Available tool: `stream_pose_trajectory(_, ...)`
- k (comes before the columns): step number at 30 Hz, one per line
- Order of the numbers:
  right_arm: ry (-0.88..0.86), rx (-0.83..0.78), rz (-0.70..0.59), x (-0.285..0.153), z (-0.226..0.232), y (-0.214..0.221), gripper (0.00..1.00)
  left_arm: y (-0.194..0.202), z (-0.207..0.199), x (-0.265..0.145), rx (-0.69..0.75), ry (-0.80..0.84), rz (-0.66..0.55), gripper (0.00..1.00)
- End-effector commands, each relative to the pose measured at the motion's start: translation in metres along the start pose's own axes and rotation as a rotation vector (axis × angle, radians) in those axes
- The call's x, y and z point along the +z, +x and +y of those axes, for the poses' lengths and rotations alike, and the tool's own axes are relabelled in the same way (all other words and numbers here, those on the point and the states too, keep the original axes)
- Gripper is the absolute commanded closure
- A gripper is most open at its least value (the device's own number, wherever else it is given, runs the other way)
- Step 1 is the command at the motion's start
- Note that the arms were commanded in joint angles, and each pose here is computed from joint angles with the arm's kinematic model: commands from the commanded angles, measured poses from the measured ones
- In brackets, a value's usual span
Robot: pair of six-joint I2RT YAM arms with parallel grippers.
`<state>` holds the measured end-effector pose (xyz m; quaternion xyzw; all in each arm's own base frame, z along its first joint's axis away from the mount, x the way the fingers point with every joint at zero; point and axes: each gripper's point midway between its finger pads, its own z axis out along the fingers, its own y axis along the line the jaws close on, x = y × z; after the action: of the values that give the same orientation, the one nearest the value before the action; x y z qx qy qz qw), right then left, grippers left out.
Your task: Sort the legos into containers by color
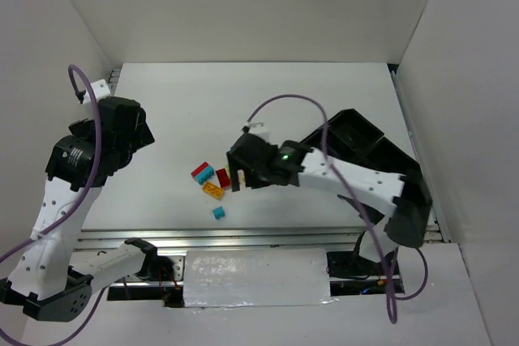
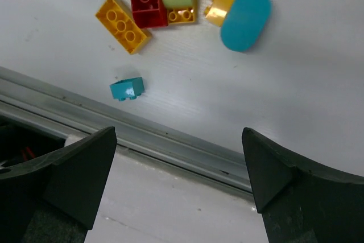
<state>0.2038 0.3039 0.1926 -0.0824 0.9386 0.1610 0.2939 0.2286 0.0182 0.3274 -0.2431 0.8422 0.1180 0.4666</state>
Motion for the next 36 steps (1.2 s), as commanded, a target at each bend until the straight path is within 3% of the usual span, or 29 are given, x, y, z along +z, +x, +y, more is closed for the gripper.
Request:
stream_pose_trajectory(1, -0.002, 0.020, -0.055, 0.037, 0.044, 0.000, 0.02, -0.001, -0.004, -0.007, -0.065, 0.037, 0.014, 0.00)
stream_pose_trajectory(8, -0.009, -0.113, 0.071, 0.093, 0.096, 0.050, 0.10, 0.012, -0.004, -0.005, -0.015, 0.063, 0.046, 0.00)
stream_pose_trajectory(14, -0.087, -0.173, 0.162, 0.123, 0.106, 0.084, 0.19, 0.014, -0.005, -0.004, 0.022, 0.081, 0.042, 0.01)
stream_pose_trajectory(24, 0.007, -0.229, 0.235, 0.163, 0.099, 0.107, 0.23, 0.015, -0.013, 0.000, 0.069, 0.106, 0.054, 0.01)
stream_pose_trajectory(26, 0.013, -0.231, 0.240, 0.166, 0.097, 0.111, 0.31, 0.015, -0.015, 0.002, 0.080, 0.110, 0.051, 0.01)
stream_pose_trajectory(27, 0.017, -0.234, 0.241, 0.167, 0.096, 0.112, 0.44, 0.015, -0.015, 0.003, 0.087, 0.111, 0.054, 0.00)
stream_pose_trajectory(29, 0.032, -0.232, 0.242, 0.167, 0.093, 0.112, 0.57, 0.014, -0.016, 0.004, 0.099, 0.108, 0.050, 0.01)
stream_pose_trajectory(30, 0.037, -0.230, 0.240, 0.166, 0.092, 0.111, 0.70, 0.015, -0.017, 0.006, 0.105, 0.106, 0.053, 0.00)
stream_pose_trajectory(32, 0.036, -0.223, 0.234, 0.161, 0.092, 0.108, 0.80, 0.014, -0.017, 0.006, 0.113, 0.107, 0.048, 0.01)
stream_pose_trajectory(34, 0.023, -0.210, 0.212, 0.150, 0.095, 0.098, 0.83, 0.014, -0.017, 0.007, 0.114, 0.106, 0.046, 0.01)
stream_pose_trajectory(36, 0.013, -0.198, 0.194, 0.141, 0.096, 0.091, 0.95, 0.015, -0.017, 0.008, 0.113, 0.107, 0.045, 0.01)
